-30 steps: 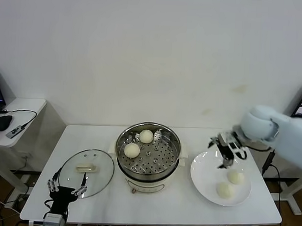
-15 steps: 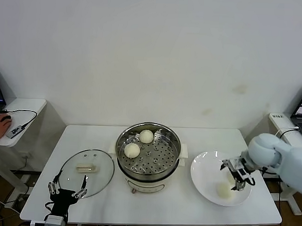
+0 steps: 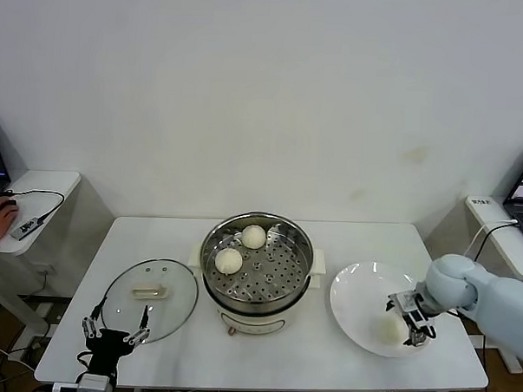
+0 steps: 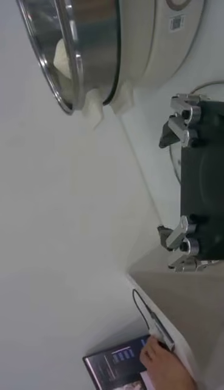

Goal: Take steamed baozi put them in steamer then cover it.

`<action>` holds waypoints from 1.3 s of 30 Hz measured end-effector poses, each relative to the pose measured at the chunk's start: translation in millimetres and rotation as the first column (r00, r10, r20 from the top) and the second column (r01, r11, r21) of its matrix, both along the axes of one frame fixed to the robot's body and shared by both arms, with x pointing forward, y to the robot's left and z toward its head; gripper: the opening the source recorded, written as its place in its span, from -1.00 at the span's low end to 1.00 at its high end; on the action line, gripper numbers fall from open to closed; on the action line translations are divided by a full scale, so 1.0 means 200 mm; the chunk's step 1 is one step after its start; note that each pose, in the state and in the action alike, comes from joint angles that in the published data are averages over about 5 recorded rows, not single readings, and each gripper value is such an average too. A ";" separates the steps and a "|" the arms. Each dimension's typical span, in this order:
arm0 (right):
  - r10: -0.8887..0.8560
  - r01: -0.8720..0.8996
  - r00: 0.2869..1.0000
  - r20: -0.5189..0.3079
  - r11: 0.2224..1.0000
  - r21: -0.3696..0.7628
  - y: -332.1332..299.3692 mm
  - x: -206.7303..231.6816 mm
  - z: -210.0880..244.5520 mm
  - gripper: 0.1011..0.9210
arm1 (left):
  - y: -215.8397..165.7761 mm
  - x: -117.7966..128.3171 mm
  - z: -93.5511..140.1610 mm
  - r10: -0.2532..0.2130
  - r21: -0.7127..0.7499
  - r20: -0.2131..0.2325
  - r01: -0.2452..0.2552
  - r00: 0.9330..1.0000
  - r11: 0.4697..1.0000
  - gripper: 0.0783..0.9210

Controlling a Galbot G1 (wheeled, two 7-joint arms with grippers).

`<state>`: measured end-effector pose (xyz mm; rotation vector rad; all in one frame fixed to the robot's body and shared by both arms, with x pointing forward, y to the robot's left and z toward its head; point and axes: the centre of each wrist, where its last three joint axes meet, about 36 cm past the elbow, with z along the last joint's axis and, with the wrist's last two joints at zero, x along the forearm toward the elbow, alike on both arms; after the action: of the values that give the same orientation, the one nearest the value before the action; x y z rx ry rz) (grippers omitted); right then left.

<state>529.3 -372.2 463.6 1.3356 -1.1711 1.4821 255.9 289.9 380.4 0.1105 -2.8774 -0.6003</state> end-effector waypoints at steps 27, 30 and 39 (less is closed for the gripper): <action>-0.082 0.081 0.996 0.035 0.996 0.029 -0.04 0.15 0.11 0.02 | -0.01 0.01 0.01 -0.005 0.000 0.005 0.005 1.000 1.000 0.77; -0.094 0.091 0.993 0.069 0.995 0.043 -0.06 0.20 0.22 0.08 | -0.01 0.01 0.01 -0.008 0.001 0.007 0.008 1.000 1.000 0.77; -0.107 0.090 0.978 0.182 0.991 0.099 -0.04 0.35 0.62 0.10 | 0.00 0.02 0.02 -0.019 0.007 0.014 0.019 1.000 1.000 0.77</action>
<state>599.0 -379.6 587.5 1.1989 -1.4191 1.5230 259.7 289.4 384.9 0.0881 -2.8930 -0.6150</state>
